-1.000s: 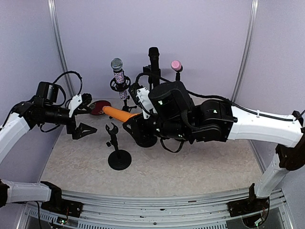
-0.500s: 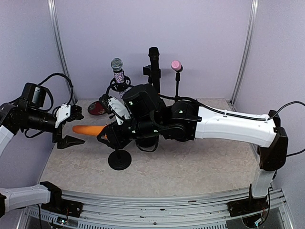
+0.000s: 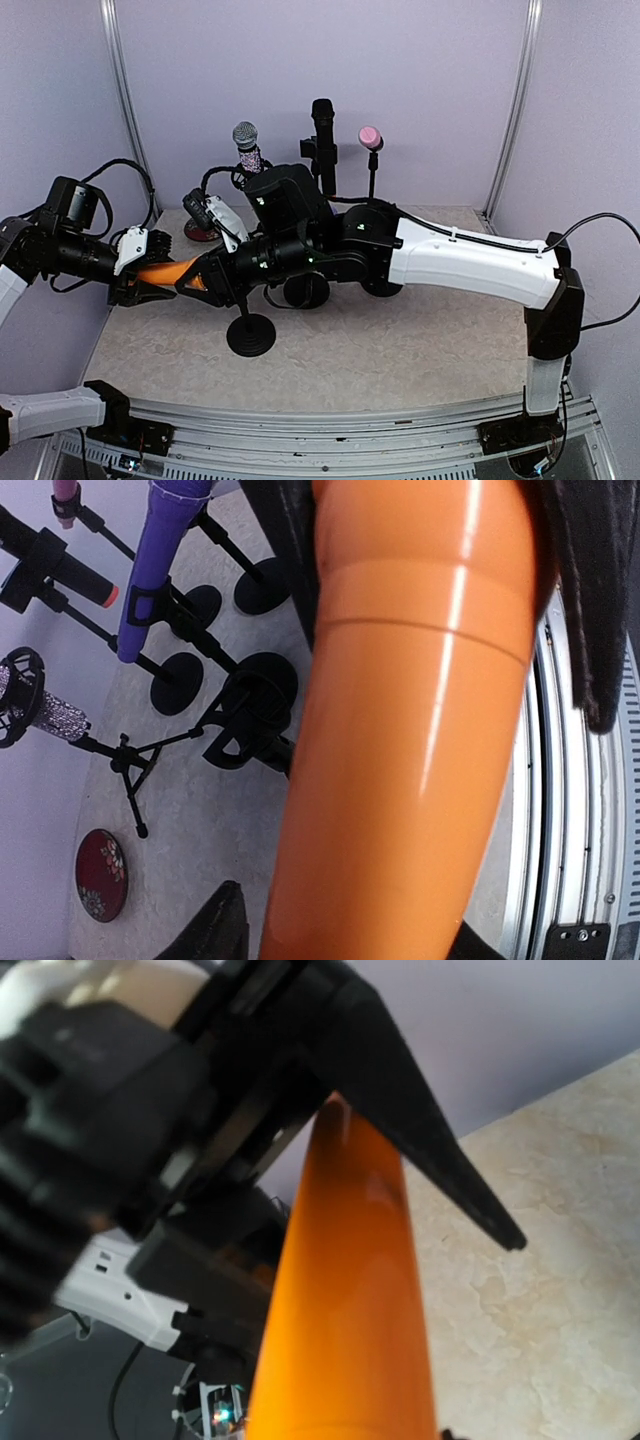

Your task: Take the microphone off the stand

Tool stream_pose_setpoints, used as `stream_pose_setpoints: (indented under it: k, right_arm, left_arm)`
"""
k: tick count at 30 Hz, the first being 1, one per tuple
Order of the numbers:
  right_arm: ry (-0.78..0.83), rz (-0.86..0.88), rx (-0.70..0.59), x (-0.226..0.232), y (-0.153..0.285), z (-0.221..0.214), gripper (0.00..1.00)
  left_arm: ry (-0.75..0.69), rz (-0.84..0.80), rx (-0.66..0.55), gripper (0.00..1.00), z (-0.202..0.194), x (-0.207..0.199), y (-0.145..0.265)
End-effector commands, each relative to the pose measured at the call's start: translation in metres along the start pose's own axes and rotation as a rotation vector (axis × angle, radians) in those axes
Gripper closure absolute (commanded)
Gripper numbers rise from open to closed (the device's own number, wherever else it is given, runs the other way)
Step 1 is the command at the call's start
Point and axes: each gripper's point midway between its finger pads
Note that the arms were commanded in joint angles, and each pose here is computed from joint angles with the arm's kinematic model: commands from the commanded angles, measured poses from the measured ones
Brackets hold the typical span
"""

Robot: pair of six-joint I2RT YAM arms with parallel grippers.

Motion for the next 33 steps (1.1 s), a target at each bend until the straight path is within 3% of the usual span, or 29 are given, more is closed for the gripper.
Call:
stream_pose_setpoints:
  k: [1, 10, 12, 14, 22, 33]
  right_arm:
    - [0.017, 0.028, -0.04, 0.004, 0.005, 0.017, 0.92]
    - [0.031, -0.025, -0.097, -0.004, 0.024, 0.028, 0.32]
    - [0.034, -0.055, -0.119, -0.008, 0.032, 0.031, 0.19]
    - [0.037, -0.086, -0.148, -0.012, 0.044, 0.032, 0.13]
    - [0.026, -0.221, -0.192, -0.042, 0.073, 0.006, 0.07]
    - [0.138, -0.508, -0.106, -0.113, 0.028, -0.031, 0.07]
  left_arm:
    - [-0.023, 0.03, -0.029, 0.54, 0.008, 0.005, 0.002]
    - [-0.019, 0.08, 0.032, 0.84, -0.014, 0.007, -0.007]
    - [-0.013, 0.096, 0.063, 0.86, -0.023, 0.008, -0.01]
    - [-0.002, 0.123, 0.121, 0.87, -0.04, 0.012, -0.013]
    - [0.167, 0.271, 0.31, 0.9, -0.151, 0.053, -0.007]
    - [0.525, 0.566, 0.548, 0.78, -0.296, 0.117, -0.005]
Point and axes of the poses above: each gripper's point midway between its finger pads, its own y axis back along the fingers, its own x axis along the line the jaws close on, z = x × y, and after that the axes turned 1 degree about -y, right-handed
